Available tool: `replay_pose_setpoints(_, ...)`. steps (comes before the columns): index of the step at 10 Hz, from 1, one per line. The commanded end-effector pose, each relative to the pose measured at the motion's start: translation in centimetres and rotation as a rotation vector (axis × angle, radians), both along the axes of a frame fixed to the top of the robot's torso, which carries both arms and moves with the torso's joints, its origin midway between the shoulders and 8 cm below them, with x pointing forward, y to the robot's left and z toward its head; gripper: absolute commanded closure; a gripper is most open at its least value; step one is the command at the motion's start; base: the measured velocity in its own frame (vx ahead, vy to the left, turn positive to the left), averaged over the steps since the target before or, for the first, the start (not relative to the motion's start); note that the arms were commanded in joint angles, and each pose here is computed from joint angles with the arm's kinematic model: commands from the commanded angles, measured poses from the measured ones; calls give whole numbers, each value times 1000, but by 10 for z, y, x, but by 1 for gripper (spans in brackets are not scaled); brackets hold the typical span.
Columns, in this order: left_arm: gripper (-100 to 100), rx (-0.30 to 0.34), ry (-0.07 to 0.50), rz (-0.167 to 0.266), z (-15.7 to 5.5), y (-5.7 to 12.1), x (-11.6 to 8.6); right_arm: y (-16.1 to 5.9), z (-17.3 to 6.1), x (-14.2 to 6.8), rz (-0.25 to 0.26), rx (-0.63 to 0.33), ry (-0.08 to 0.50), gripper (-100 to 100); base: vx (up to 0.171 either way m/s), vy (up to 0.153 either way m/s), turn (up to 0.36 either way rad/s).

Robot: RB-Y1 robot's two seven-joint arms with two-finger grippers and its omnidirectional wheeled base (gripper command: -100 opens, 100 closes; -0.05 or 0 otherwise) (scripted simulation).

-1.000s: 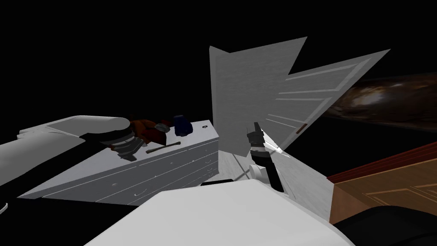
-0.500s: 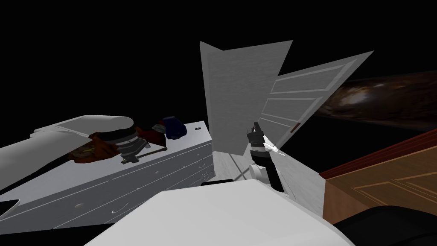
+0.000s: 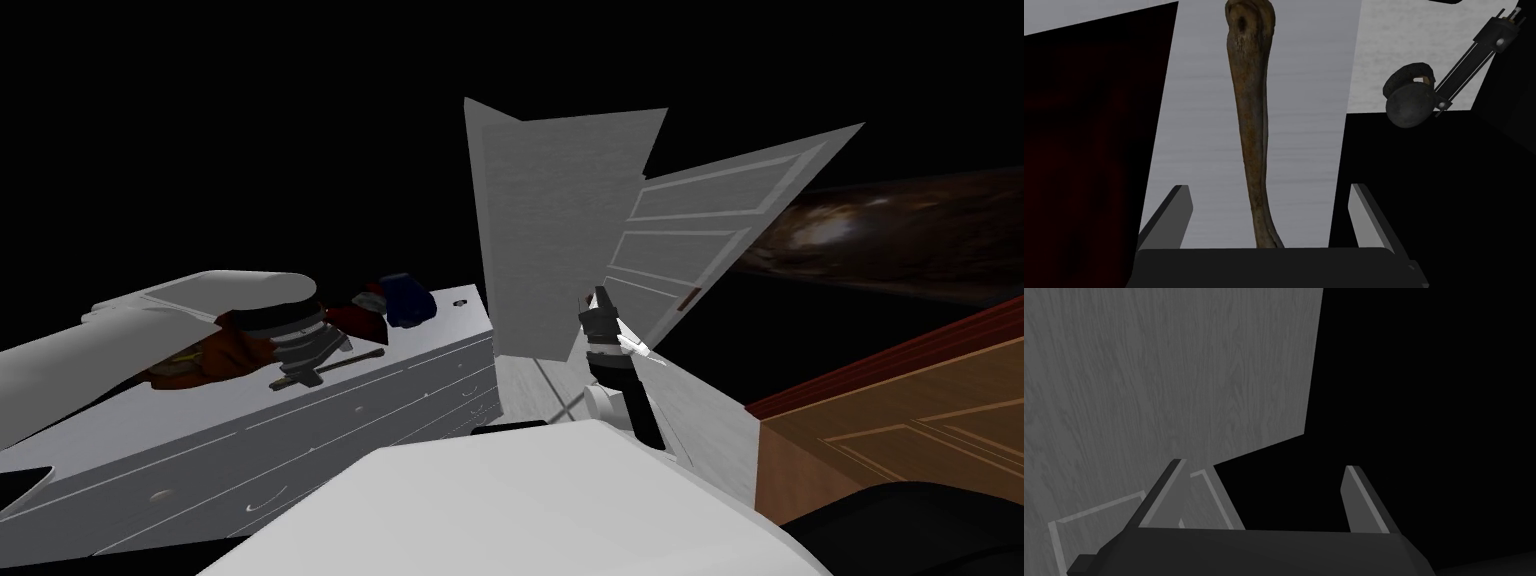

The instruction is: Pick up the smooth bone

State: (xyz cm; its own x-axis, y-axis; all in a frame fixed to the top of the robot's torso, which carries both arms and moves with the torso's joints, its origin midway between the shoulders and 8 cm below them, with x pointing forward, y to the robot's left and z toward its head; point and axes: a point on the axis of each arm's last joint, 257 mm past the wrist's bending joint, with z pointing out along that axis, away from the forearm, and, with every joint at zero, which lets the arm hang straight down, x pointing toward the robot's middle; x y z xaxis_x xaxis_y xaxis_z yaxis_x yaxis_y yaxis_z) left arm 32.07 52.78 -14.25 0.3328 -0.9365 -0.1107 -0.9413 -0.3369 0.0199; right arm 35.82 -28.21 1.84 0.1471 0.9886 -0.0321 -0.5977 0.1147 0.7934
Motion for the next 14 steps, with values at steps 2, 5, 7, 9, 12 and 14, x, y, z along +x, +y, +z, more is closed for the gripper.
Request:
replay_pose_setpoints(2,-100,-14,-14,5,-20,2,6,0,0,0,0,0,0,0,-53,37,13)
replay_pose_setpoints(5,100,-16,-17,4,-23,2,6,0,0,0,0,0,0,0,-37,29,0)
replay_pose_setpoints(7,100,-16,-19,5,-22,2,7,0,0,0,0,0,0,0,0,0,0)
replay_pose_setpoints(9,100,-16,-18,6,-22,2,6,0,0,0,0,0,0,0,0,0,0)
replay_pose_setpoints(12,100,-2,-2,1,-3,0,1,0,0,0,0,0,0,0,47,-33,-5)
replay_pose_setpoints(14,0,-4,-5,2,-7,2,1,0,0,0,0,0,0,0,19,-17,0)
